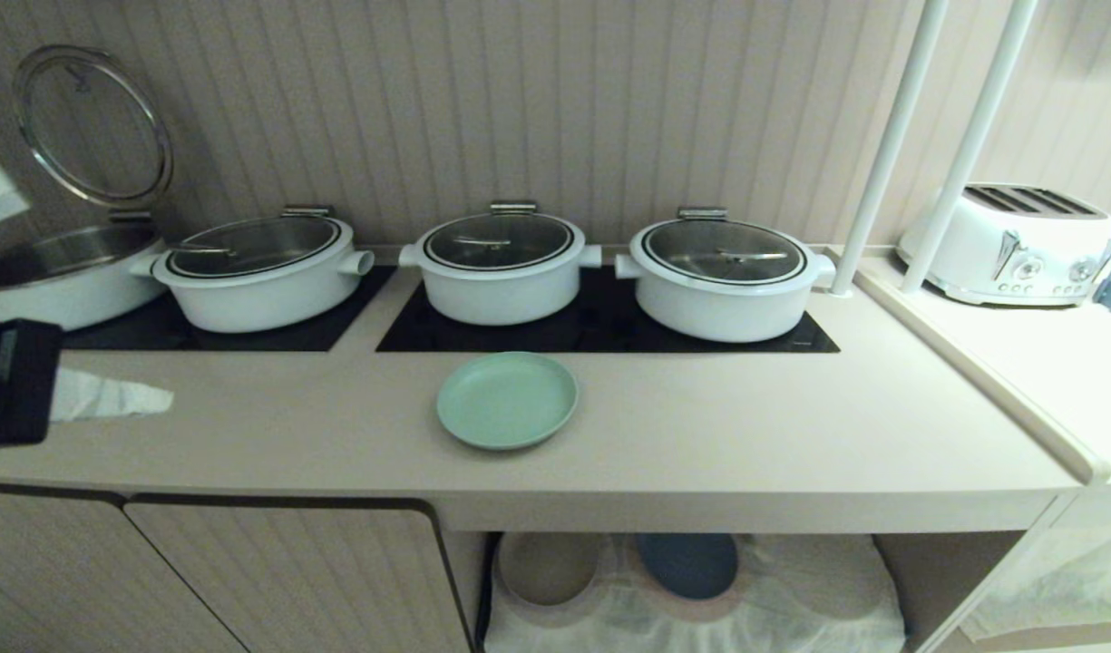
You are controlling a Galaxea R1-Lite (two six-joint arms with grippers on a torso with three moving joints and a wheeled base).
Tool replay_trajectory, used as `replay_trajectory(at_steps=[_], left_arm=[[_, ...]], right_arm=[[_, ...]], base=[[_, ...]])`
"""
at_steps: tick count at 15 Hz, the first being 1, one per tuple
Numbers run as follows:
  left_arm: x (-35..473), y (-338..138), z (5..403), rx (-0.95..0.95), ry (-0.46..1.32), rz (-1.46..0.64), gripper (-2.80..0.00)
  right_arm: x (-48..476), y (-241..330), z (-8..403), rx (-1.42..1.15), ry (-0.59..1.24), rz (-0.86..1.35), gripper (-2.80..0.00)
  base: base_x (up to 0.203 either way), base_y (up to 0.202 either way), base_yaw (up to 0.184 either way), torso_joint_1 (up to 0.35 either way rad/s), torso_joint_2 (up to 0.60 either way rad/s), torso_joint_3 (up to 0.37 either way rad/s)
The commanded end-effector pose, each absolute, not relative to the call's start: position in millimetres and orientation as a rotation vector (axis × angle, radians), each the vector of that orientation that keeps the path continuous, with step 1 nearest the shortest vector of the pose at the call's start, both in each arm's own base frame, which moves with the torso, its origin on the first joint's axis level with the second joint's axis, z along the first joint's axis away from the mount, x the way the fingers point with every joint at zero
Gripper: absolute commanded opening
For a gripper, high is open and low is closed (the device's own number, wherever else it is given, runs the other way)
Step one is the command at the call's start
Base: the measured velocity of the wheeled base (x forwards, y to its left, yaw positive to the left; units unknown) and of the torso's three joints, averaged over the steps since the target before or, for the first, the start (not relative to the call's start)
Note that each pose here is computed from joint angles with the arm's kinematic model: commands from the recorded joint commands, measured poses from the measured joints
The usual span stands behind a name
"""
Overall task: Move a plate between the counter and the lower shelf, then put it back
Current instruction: Pick up the plate
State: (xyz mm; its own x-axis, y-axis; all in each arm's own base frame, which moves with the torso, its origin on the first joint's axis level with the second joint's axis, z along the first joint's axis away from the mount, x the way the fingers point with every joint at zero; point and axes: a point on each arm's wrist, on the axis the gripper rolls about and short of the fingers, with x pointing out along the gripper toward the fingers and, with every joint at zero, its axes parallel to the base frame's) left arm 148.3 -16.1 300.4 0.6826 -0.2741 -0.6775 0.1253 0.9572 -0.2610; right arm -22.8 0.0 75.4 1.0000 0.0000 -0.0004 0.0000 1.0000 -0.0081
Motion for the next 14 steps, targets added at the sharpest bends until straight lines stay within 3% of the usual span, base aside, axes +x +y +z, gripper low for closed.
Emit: replay_trajectory(at_steps=[1,5,14], left_arm=[[200,-26,287,-0.219,0.966,-0.226,-2.8],[255,-35,271,-0.233,1.102,-0.21,-2.8],[360,-62,231,-0.264,1.196,-0.157,-2.8]], right_arm=[[-23,0,75,-0.009,0.002,0.0,-2.8],[-23,0,75,-0.009,0.001,0.0,-2.8],[-23,0,75,-0.008,0.0,0.0,-2.8]], base=[[0.0,0.0,0.0,0.0,0.0,0.0],[0.0,0.0,0.0,0.0,0.0,0.0],[0.0,0.0,0.0,0.0,0.0,0.0]])
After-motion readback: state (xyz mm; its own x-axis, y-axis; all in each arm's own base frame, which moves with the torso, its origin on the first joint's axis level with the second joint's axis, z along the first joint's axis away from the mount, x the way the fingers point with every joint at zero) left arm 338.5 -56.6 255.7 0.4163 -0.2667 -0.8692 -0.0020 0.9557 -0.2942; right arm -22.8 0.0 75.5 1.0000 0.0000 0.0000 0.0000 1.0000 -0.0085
